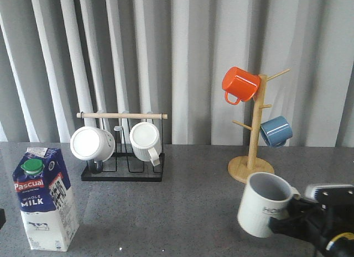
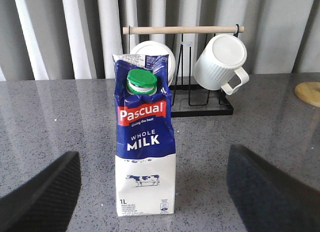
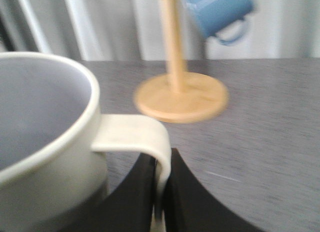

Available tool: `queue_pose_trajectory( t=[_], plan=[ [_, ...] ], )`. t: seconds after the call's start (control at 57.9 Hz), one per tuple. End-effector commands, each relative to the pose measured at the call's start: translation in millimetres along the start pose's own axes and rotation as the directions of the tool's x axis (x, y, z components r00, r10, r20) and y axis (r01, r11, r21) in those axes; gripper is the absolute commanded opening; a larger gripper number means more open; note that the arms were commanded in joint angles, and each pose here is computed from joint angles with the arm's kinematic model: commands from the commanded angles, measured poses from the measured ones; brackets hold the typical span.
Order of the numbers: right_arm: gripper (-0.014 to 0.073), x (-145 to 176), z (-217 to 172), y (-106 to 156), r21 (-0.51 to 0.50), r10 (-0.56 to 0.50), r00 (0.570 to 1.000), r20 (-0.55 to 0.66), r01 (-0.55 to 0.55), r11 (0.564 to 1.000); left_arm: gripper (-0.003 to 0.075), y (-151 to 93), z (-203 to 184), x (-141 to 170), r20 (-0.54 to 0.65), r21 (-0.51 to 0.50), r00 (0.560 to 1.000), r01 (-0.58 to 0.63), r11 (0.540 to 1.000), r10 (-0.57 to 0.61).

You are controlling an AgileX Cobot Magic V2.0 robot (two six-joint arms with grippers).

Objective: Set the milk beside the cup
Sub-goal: 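Grasp the white HOME mug handle with the right gripper and slide it toward the milk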

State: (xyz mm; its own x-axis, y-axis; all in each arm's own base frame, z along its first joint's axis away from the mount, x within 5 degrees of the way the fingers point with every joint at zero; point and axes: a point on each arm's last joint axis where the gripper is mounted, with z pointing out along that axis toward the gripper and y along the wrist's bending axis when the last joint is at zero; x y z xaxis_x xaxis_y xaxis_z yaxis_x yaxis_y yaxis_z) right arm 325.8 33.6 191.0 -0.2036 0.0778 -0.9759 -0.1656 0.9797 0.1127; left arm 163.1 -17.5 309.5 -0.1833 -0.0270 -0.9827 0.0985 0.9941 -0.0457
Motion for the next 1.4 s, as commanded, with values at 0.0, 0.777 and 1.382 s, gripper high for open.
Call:
queue_pose_trajectory(
  t=[0.0,0.777,1.382],
  plan=[
    [-0.0003,-28.8,9.7,40.5,-0.023,-0.004,0.994,0.106,0.007,1.000,0.0565,-1.1,-1.3,-19.6,0.112,0.005,0.994,0.016,1.000,-0.016],
    [0.0026,18.7,48.4,125.4,0.038,-0.087,0.996,0.013,0.086,0.996,0.0565,-1.1,-1.3,-19.6,0.112,0.005,0.994,0.016,1.000,-0.016],
    [0.0274,0.1,3.5,122.2,-0.062,-0.166,0.983,0.080,0.172,0.983,0.0565,-1.1,-1.3,-19.6,0.112,0.005,0.994,0.016,1.000,-0.016]
  ],
)
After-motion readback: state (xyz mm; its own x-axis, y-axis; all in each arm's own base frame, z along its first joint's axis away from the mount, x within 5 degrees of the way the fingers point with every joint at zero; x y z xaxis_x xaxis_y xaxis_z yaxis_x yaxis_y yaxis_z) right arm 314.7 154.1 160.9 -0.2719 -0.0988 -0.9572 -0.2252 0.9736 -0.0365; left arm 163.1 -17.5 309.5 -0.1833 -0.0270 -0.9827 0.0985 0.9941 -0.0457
